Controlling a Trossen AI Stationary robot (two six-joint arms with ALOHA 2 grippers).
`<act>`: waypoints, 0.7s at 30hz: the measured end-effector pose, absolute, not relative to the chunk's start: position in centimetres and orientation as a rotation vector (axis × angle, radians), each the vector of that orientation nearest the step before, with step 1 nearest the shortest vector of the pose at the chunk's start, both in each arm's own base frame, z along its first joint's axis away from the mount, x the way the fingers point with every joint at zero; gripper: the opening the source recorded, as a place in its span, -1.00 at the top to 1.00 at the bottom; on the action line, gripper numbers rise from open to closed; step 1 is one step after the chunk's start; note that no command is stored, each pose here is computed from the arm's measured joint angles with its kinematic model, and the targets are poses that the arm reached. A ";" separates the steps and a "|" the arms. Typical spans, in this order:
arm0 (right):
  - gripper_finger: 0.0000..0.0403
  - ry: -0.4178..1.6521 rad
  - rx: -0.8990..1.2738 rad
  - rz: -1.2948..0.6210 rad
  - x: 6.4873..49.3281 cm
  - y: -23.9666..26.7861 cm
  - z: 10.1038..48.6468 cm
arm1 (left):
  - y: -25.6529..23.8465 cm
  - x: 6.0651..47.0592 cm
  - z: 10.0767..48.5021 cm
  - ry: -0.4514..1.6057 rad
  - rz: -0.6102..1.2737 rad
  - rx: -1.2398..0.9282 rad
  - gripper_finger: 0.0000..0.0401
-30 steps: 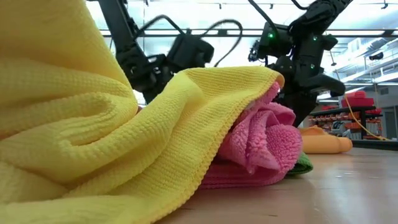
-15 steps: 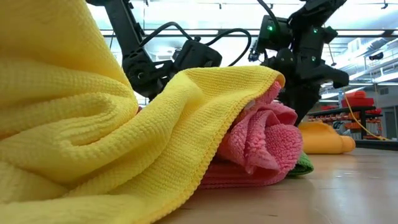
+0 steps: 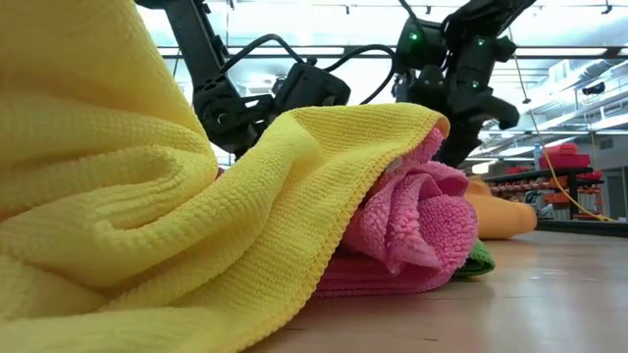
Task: Fold microfiber towels
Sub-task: Fold the orange microfiber towel
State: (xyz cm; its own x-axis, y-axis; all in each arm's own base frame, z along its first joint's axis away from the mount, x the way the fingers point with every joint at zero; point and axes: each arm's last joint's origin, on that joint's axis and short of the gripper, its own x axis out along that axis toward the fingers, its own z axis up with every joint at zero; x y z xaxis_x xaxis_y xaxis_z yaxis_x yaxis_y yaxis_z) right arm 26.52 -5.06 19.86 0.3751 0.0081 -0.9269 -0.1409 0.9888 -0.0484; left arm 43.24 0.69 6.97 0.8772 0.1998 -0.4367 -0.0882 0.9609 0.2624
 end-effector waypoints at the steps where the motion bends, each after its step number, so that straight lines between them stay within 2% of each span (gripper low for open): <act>1: 0.95 1.178 -0.128 0.087 26.5 -5.4 19.9 | 0.7 43.2 7.0 0.479 0.151 0.239 0.93; 7: 0.95 1.130 -0.163 0.063 26.7 -7.3 19.7 | 0.7 43.2 6.9 0.481 0.150 0.240 0.93; 15: 0.95 1.257 -0.151 0.094 27.6 -8.5 15.4 | 0.7 43.2 6.8 0.489 0.149 0.241 0.91; 21: 0.94 1.285 -0.161 0.086 28.0 -8.7 14.3 | 0.7 43.2 6.8 0.492 0.148 0.242 0.93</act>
State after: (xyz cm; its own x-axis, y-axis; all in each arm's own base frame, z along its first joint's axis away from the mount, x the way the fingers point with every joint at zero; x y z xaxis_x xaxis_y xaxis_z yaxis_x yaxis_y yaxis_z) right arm 28.00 -8.71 14.29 0.2810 -0.0259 -0.9594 -0.1532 0.9856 -0.0715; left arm 43.16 0.67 6.80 0.8717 0.1979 -0.4483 -0.0822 0.9609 0.2645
